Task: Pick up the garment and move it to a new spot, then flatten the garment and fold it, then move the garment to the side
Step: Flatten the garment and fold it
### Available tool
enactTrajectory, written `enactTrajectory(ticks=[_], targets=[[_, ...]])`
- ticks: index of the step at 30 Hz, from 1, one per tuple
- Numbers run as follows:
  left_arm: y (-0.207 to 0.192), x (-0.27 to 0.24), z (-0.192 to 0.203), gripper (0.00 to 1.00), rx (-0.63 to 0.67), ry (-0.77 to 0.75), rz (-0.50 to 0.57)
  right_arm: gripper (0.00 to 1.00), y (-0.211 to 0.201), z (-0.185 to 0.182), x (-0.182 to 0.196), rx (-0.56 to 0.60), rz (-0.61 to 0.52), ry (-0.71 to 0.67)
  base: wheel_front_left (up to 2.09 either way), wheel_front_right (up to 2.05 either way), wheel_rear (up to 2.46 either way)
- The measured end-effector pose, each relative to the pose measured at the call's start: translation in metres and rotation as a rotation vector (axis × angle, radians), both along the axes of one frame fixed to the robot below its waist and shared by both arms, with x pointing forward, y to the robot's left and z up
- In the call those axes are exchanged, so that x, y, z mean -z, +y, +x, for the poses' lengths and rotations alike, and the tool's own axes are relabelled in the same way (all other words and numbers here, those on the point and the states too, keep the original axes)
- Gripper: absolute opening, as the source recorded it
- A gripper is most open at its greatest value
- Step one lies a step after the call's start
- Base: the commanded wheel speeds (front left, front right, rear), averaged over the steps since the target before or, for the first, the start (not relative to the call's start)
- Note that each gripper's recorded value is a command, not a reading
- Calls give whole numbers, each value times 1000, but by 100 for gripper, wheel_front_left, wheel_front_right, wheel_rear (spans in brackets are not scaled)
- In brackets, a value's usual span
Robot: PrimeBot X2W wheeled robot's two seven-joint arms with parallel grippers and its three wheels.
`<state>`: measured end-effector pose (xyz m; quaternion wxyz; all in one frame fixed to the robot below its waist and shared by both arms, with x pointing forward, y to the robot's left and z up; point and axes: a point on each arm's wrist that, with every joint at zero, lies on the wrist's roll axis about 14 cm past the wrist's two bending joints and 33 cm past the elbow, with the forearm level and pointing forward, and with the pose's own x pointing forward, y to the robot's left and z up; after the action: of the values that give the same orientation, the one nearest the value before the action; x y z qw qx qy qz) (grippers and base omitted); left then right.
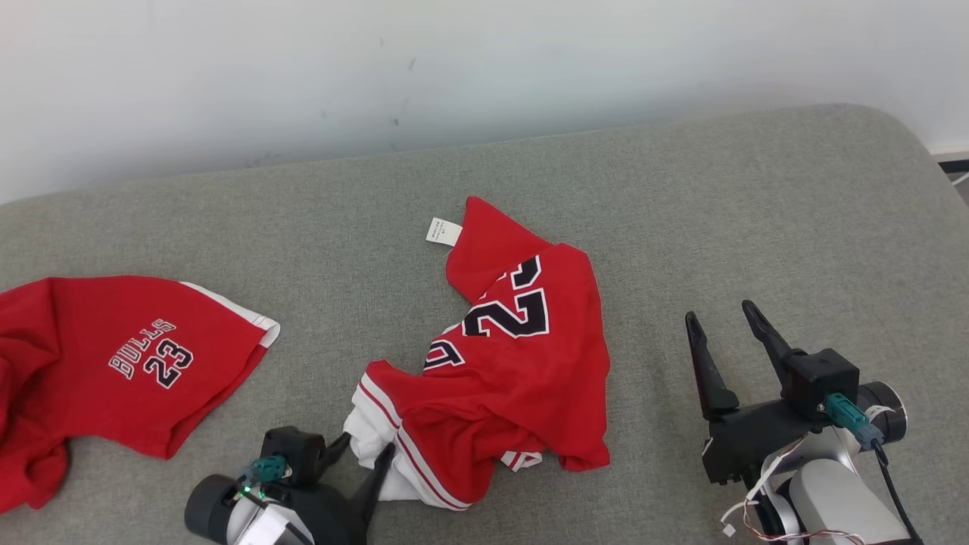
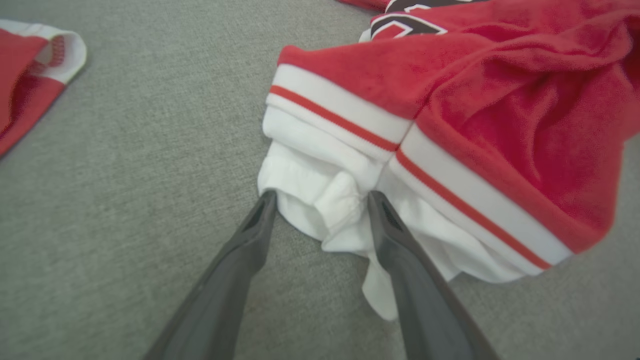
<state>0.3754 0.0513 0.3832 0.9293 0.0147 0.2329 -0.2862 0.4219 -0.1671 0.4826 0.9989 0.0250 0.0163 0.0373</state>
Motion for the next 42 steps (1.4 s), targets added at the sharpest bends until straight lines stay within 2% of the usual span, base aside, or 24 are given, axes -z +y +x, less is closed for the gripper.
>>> enactTrajectory(ticks=[7,13,16,21,25,28,32,36,42], targets=[[6,-7,11,0,-38,-30,-24,100,-1,1,0,4,0,-1,0,0,0],[41,-56,58,0,-168,-228,-34,100,0,2,0,5,0,-1,0,0,0],[45,-81,70,0,-179,-323,-34,100,3,3,-1,-2,2,-4,0,0,0],[12,-126,69,0,-98,-468,-89,100,8,3,-2,-14,2,-6,0,0,0],[-38,-156,50,0,32,-538,-181,100,10,2,-4,-20,3,-10,0,0,0],[-76,-167,28,0,136,-541,-257,100,10,0,-5,-22,2,-13,0,0,0],[-102,-155,2,0,222,-493,-286,100,11,-2,-7,-29,4,-19,0,0,0],[-117,-140,-14,0,266,-423,-310,100,11,-2,-8,-28,4,-20,0,0,0],[-118,-94,-37,0,296,-294,-259,100,17,-3,-7,-47,10,-18,0,0,0]])
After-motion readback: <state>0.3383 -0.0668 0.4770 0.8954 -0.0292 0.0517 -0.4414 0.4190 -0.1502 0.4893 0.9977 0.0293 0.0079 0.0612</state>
